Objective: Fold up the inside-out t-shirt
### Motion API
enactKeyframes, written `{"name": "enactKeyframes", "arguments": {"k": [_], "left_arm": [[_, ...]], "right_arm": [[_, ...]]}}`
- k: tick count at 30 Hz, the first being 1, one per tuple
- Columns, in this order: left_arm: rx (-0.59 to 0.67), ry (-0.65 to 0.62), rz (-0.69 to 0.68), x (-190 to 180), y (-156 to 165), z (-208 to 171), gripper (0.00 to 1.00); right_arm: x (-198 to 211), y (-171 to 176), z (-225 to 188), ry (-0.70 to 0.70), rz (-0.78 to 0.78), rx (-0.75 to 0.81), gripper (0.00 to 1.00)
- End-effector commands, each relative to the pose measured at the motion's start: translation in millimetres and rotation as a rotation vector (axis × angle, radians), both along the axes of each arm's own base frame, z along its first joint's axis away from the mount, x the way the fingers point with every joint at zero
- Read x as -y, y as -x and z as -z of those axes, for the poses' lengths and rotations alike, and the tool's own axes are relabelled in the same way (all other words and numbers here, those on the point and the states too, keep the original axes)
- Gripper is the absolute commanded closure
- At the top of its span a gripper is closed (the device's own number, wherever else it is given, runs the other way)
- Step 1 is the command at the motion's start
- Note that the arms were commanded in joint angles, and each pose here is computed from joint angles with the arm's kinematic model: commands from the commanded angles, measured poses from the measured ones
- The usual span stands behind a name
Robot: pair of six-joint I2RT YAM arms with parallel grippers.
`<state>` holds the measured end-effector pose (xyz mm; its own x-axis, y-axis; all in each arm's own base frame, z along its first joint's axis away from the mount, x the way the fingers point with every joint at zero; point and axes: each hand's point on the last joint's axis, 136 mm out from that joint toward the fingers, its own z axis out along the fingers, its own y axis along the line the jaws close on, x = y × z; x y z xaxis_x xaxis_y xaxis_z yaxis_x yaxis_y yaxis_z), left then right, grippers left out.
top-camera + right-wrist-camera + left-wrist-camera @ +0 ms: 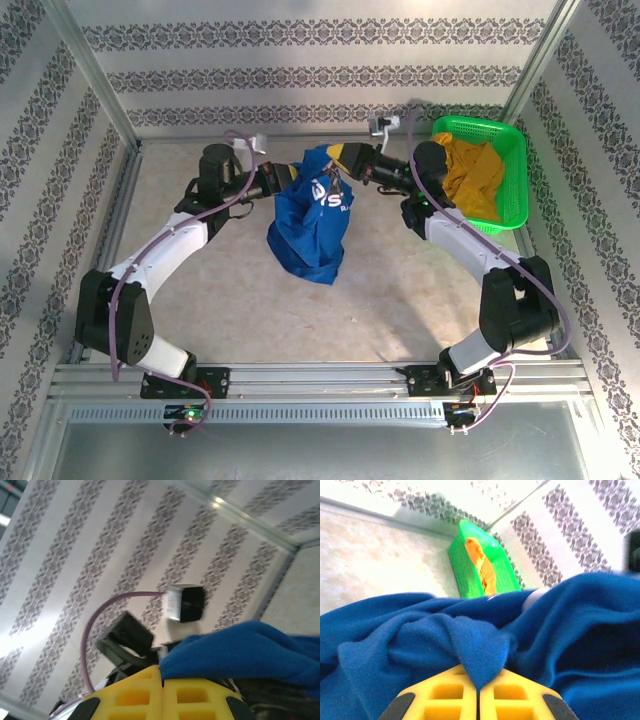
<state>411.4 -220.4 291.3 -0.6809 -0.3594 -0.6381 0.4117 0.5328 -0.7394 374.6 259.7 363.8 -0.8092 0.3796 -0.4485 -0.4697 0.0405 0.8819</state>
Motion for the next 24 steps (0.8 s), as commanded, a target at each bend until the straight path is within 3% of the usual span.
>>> {"name": "enactKeyframes", "arguments": {"k": [1, 5, 6, 7, 8, 9, 11, 15, 19, 24], "left_arm": [[0.151, 0.110, -0.042, -20.5, 0.9, -57.6, 1.00], [0.177, 0.179, -0.048, -26.5, -1.6, -74.4, 1.00], [0.183, 0.196, -0.047, -26.7, -2.6, -78.0, 1.00], [0.184, 0.208, -0.045, -26.2, -3.7, -79.7, 1.00], [0.183, 0.218, -0.041, -25.1, -4.8, -81.0, 1.00], [0.181, 0.225, -0.038, -24.6, -6.0, -81.7, 1.00], [0.180, 0.241, -0.034, -23.6, -7.4, -83.6, 1.00], [0.170, 0.241, -0.010, -20.1, -6.9, -84.9, 1.00], [0.164, 0.231, 0.018, -17.1, -3.2, -84.9, 1.00], [0.164, 0.246, 0.044, -15.0, 1.8, -88.6, 1.00]], "right_arm": [[26.5, -5.6, 0.8, -0.014, 0.125, 0.048, 1.00], [38.8, -14.5, 34.0, 0.024, 0.207, -0.024, 1.00], [41.1, -16.8, 44.2, 0.050, 0.226, -0.054, 0.91], [44.3, -18.8, 55.4, 0.085, 0.252, -0.087, 0.69], [51.1, -20.1, 70.0, 0.140, 0.301, -0.131, 0.56], [61.9, -19.6, 80.8, 0.203, 0.371, -0.156, 0.45], [82.8, -12.8, 95.0, 0.336, 0.489, -0.192, 0.35], [93.1, 6.9, 86.0, 0.572, 0.566, -0.145, 0.33], [64.9, 14.3, 67.9, 0.791, 0.506, -0.028, 0.28], [26.7, 2.9, 64.6, 0.903, 0.420, 0.058, 0.21]]}}
